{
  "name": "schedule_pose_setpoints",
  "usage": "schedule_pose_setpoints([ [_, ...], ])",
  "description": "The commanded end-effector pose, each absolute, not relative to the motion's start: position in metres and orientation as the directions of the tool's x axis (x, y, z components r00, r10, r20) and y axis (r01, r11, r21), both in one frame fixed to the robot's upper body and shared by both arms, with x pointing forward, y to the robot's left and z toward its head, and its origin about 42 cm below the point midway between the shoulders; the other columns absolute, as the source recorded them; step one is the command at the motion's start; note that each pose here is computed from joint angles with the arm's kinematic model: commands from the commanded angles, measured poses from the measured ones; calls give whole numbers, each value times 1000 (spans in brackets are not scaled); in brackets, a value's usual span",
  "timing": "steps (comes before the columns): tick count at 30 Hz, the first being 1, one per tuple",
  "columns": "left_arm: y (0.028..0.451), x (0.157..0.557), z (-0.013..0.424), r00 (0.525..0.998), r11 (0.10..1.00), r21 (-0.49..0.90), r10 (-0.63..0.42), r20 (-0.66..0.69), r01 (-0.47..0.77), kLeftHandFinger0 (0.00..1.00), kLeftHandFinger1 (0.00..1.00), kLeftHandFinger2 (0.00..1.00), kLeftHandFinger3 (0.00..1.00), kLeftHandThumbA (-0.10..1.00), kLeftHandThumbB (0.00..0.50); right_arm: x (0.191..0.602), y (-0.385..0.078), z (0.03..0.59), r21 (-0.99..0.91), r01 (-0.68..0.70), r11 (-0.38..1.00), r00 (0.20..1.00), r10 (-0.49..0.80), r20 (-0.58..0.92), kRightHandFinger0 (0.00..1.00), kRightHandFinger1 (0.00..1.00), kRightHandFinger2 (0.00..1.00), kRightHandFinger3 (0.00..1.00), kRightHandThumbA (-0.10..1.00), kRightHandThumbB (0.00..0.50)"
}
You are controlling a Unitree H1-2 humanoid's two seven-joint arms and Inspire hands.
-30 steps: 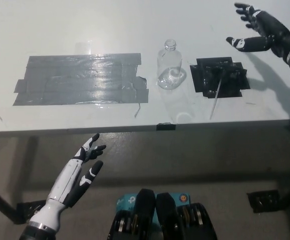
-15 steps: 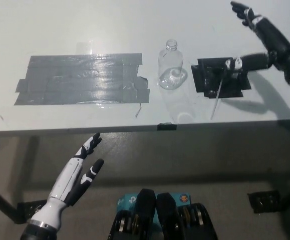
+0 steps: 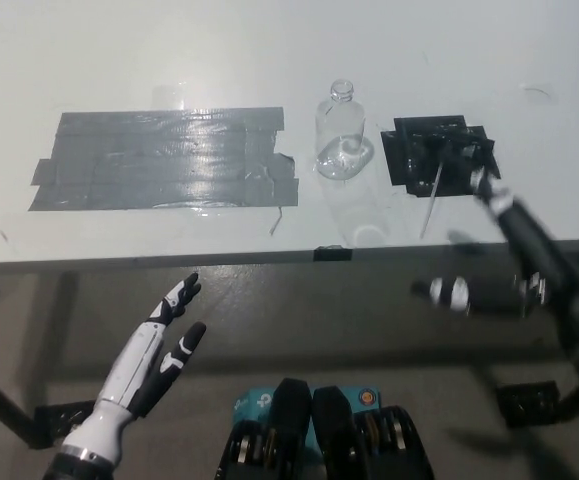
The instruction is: The robot grabs the black lid of the spray bottle on the desk and places it on the black area of the desk
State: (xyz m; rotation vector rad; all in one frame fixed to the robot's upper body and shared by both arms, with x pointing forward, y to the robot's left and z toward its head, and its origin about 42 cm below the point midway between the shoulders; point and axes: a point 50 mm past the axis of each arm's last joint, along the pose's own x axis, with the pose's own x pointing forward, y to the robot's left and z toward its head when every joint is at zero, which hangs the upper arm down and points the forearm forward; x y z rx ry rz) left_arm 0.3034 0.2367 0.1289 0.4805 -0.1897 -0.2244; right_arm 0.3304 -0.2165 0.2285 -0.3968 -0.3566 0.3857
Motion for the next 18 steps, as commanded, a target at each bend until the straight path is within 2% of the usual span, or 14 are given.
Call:
schedule_pose_setpoints([
  [1,239,294,126,953,883,444,-249,170,151,1000,1000,1000,1000,1000,136,312,-205,212,-322,-309,895,843,415,343,1000,1000,1000,1000,1000,357],
  [3,241,291,121,955,883,445,-247,166,150,1000,1000,1000,1000,1000,126,314,-205,179,-255,-328,910,882,392,263,1000,1000,1000,1000,1000,369],
  [5,241,288,120,956,881,448,-247,156,155,1000,1000,1000,1000,1000,127,316,-210,157,-208,-335,919,903,377,207,1000,1000,1000,1000,989,324],
  [6,240,288,119,956,881,446,-248,155,157,1000,1000,1000,1000,1000,128,317,-212,150,-205,-331,921,909,369,192,1000,1000,1000,1000,988,320],
  [9,237,286,116,959,881,445,-245,140,160,1000,1000,1000,1000,1000,136,314,-216,140,-219,-329,919,921,363,141,1000,1000,1000,1000,982,352],
  [12,236,284,114,960,886,434,-244,139,162,1000,1000,1000,1000,1000,117,311,-215,137,-254,-336,907,919,374,120,1000,1000,1000,1000,983,352],
  [18,236,279,112,961,890,425,-244,135,166,1000,1000,1000,1000,1000,126,311,-212,131,-263,-350,899,918,385,93,1000,1000,1000,1000,986,337],
])
